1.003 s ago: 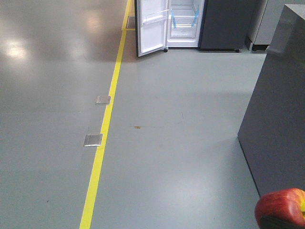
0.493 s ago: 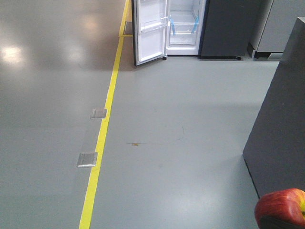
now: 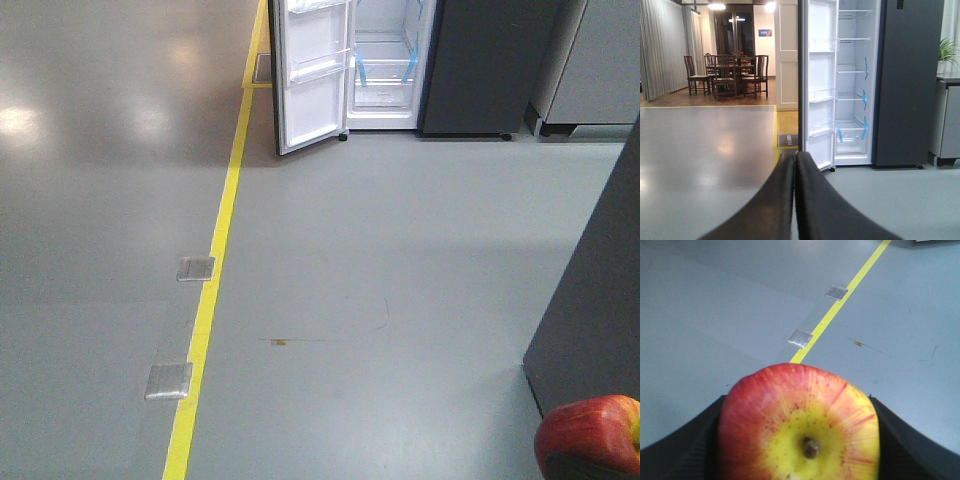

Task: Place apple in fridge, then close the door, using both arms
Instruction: 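Drive toward the open fridge carrying the apple in the right gripper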

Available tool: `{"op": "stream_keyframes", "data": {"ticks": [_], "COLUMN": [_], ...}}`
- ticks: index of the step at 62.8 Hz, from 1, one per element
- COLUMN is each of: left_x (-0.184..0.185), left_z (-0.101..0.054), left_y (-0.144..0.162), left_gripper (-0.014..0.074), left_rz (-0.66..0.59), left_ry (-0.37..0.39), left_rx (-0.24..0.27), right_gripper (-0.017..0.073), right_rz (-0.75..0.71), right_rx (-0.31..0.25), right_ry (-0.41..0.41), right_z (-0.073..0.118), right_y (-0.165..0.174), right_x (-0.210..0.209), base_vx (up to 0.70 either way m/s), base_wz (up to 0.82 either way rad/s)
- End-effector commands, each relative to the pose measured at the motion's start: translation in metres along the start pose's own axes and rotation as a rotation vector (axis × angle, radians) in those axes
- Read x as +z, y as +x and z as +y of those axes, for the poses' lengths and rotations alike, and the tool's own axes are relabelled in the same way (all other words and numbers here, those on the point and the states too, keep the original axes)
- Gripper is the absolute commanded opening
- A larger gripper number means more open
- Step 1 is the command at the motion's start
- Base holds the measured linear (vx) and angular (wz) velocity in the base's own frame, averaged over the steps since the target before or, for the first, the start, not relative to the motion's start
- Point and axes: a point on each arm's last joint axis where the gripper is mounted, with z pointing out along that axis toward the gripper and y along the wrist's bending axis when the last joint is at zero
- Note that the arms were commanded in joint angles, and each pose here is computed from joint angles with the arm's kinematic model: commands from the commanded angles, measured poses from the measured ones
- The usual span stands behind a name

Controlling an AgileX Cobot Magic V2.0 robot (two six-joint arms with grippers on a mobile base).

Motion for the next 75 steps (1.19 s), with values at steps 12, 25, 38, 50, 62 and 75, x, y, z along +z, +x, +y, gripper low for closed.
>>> {"op": "stream_keyframes", "data": {"ticks": [12, 25, 38, 50, 62, 75], "left_x": [-0.0011, -0.0011, -0.0011, -0.0011, -0.0011, -0.0011], "left_z": [-0.0001, -0.0001, -0.0001, -0.0001, -0.0001, -0.0001], "left_y": [-0.0006, -0.0006, -0.0006, -0.0006, -0.0006, -0.0006], "left_gripper": [-0.0006, -0.0006, -0.0006, -0.0006, -0.0006, -0.0006], "left_rz": [-0.069, -0.069, -0.069, -0.069, -0.069, -0.069], "left_ry": [0.004, 0.004, 0.004, 0.004, 0.004, 0.004], "left_rx": [-0.014, -0.014, -0.014, -0.014, -0.014, -0.014], "right_gripper": [0.0356, 0.0356, 0.0356, 0.0356, 0.0356, 0.0356], "right_rz": [-0.099, -0.099, -0.099, -0.099, -0.099, -0.099], "right_rx": [-0.008, -0.008, -0.008, -0.008, -0.008, -0.008], "right_ry": [-0.004, -0.004, -0.004, -0.004, -0.004, -0.004], "right_z": [0.0012, 0.0012, 0.0012, 0.0012, 0.0012, 0.0012], "right_y": [-0.0141, -0.0141, -0.0141, -0.0141, -0.0141, -0.0141], "right_x": [-0.0053, -0.0053, -0.0053, -0.0053, -0.0053, -0.0053], "base_vx": [0.35, 0.35, 0.35, 0.35, 0.35, 0.34], "base_wz": [0.00, 0.01, 0.01, 0.00, 0.00, -0.01]}}
